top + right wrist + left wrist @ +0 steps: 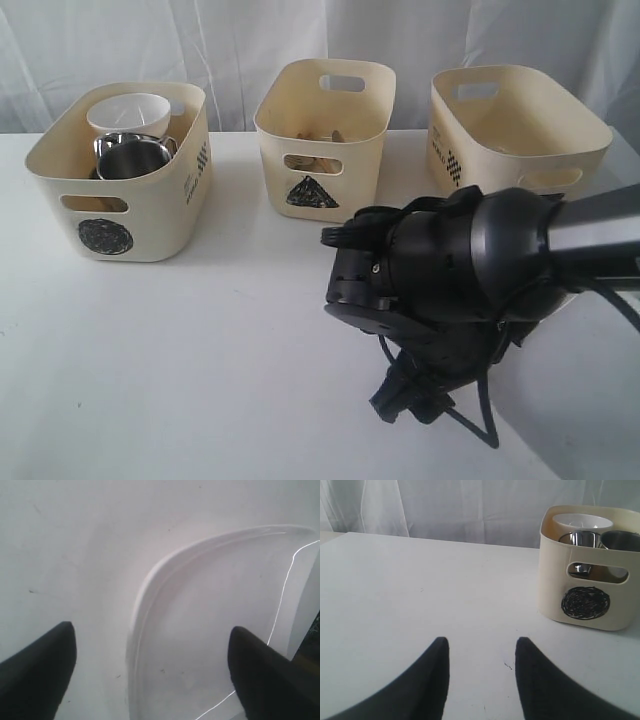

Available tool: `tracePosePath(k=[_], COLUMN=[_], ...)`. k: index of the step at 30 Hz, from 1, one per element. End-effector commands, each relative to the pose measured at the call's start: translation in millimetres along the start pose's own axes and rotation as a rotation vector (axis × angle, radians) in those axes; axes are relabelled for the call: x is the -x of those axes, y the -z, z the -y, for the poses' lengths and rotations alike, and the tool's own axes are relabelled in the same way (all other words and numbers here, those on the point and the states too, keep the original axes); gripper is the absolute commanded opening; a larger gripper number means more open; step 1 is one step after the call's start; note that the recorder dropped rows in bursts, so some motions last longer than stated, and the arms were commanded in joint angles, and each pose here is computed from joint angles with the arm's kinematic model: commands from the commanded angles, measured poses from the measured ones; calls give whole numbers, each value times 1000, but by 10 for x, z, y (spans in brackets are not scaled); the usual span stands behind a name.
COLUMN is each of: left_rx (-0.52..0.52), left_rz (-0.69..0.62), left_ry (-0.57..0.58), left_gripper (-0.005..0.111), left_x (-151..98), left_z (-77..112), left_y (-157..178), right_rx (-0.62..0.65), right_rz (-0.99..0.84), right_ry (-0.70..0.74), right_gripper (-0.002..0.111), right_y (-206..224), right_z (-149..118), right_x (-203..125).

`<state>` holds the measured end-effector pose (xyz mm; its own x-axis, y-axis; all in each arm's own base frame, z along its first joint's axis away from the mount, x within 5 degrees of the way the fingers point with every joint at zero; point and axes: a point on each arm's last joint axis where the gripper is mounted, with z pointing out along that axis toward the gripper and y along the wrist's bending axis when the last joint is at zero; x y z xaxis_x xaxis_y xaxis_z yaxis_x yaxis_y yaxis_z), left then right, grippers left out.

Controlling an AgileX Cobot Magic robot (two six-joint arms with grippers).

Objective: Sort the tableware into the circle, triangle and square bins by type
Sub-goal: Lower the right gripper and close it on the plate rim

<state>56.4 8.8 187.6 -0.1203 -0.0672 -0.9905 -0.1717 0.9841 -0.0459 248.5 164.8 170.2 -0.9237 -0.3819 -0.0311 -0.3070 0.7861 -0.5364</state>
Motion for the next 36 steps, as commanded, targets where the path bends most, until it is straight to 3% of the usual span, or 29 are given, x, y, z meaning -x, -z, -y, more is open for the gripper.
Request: tracePosePath(k=[1, 18, 36], left_rx=[1, 1, 1], left_rz=[2, 2, 2], left_ry=[6, 6, 6], left_gripper=[47, 47, 47], left_x=[-8, -8, -8], left_z=[-1, -1, -1], left_y=[1, 1, 1], right_rx=[-23, -101, -118], right_rz=[-5, -53, -100], right_ry=[-18, -12, -46], right_gripper=[77, 77, 77], right_y=[-45, -217, -396], right_z=[-27, -68, 71], right_x=[12, 38, 81])
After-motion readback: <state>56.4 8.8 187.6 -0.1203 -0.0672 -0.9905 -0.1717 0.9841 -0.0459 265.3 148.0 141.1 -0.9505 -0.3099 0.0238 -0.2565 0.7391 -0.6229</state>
